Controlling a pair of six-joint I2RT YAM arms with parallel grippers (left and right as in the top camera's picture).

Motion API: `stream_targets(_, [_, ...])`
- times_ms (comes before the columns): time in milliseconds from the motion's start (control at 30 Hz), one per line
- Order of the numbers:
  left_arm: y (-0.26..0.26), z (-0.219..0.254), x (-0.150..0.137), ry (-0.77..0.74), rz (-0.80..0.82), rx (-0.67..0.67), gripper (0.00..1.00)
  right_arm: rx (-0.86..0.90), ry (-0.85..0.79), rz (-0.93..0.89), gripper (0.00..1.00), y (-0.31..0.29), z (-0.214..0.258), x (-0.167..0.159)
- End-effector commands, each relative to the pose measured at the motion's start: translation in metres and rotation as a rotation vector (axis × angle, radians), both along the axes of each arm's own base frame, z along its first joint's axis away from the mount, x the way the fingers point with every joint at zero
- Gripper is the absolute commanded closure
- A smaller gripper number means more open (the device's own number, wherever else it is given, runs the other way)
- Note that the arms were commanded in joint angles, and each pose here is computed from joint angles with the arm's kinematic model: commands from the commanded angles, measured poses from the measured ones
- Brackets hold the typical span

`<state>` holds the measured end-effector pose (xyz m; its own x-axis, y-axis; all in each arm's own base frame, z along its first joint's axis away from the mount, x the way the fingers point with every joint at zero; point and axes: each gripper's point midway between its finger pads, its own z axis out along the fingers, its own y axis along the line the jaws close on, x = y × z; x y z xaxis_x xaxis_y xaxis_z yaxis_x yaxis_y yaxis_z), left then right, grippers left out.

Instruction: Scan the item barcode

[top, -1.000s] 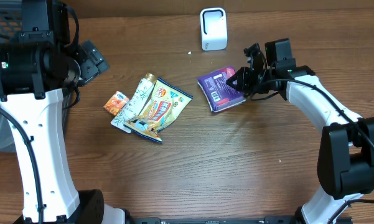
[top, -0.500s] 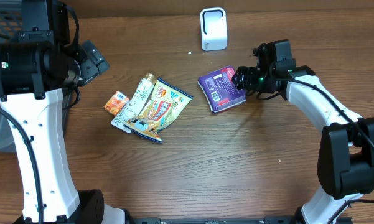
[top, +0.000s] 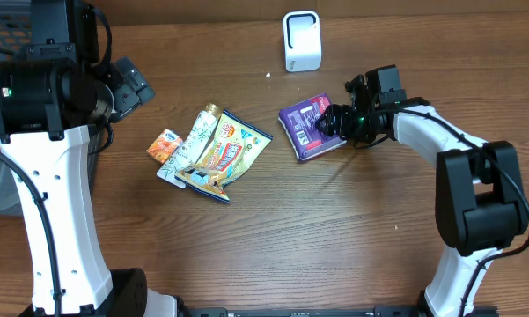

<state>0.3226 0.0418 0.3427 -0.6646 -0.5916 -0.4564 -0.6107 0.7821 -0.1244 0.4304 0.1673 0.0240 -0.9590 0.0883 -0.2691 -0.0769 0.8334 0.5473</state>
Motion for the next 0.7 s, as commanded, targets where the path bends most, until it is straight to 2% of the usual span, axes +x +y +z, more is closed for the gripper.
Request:
stream_targets(0, [-0.001, -0.002, 0.002, 0.010, -0.019, 0.005, 0.00, 0.028, 0.030, 0.016, 0.49, 0.005, -0.007, -0.001])
stream_targets(33, [-0.001, -0.002, 0.001, 0.011, -0.019, 0.005, 0.00, 0.029, 0.032, 0.012, 0.65, 0.005, -0.007, -0.001])
stream_targets(133, [-0.001, -0.002, 0.002, 0.010, -0.019, 0.005, 0.00, 0.035, 0.031, -0.005, 0.95, 0.004, -0.003, 0.001])
stream_targets(333, [-0.001, -0.002, 0.001, 0.011, -0.019, 0.005, 0.00, 0.025, -0.032, -0.026, 0.96, -0.005, 0.029, 0.012])
stream_targets(433, [-0.001, -0.002, 0.001, 0.011, -0.019, 0.004, 0.00, -0.069, -0.098, -0.048, 0.96, -0.020, 0.057, 0.021])
stream_targets(500, [-0.001, -0.002, 0.001, 0.011, -0.019, 0.005, 0.00, -0.163, -0.140, -0.072, 0.96, -0.035, 0.077, 0.024])
stream_targets(667, [-0.001, -0.002, 0.002, 0.010, -0.019, 0.005, 0.00, -0.566, -0.222, -0.229, 0.96, -0.097, 0.136, 0.020])
